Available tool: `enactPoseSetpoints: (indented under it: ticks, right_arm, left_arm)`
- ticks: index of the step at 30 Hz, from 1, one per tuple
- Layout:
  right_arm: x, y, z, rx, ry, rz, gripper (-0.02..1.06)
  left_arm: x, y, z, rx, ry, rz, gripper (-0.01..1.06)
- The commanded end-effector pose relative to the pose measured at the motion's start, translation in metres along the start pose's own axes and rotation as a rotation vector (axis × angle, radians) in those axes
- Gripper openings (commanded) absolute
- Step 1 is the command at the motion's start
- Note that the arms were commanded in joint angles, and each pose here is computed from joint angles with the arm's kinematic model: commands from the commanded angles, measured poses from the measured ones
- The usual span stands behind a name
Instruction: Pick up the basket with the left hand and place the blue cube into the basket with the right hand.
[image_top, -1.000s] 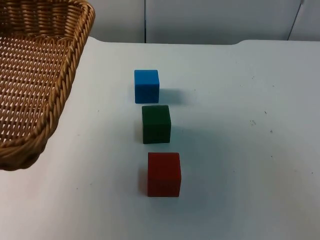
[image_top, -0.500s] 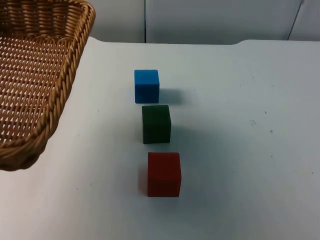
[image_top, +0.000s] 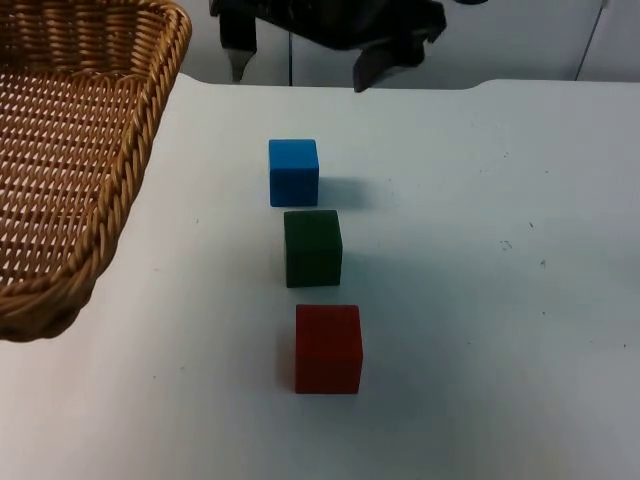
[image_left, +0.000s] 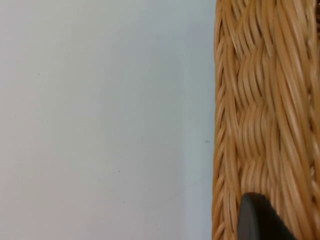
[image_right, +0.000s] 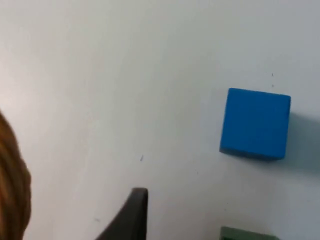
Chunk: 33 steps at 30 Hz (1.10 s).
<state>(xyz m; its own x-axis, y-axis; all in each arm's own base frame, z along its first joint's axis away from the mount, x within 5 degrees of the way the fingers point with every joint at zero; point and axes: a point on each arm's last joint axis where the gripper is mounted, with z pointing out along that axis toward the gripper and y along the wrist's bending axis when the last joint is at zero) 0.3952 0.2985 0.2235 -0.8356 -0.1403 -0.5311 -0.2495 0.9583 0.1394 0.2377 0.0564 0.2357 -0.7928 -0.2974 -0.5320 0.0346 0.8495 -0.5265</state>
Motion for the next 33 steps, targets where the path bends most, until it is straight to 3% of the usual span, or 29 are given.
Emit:
enactPoseSetpoints:
  ticks: [1,6,17,26,33]
  right_arm:
    - [-0.002,0.003,0.007,0.011,-0.005,0.013,1.0]
    - [-0.003,0.002,0.034,0.06,-0.014,0.061,1.0]
    - [0.003,-0.014,0.075,0.12,0.023,0.059,1.0]
    - [-0.001,-0.029,0.092,0.109,-0.026,0.083,1.0]
    - [-0.001,-0.026,0.104,0.083,-0.053,0.081,0.99]
  left_arm:
    - [-0.001,-0.004,-0.001,0.037,-0.017,-0.025,0.0]
    - [-0.001,-0.004,-0.001,0.037,-0.017,-0.025,0.0]
    - [-0.001,-0.004,-0.001,0.032,-0.021,-0.026,0.0]
    - [-0.002,-0.003,-0.001,0.024,-0.029,-0.024,0.0]
    - [-0.002,-0.003,-0.001,0.024,-0.029,-0.024,0.0]
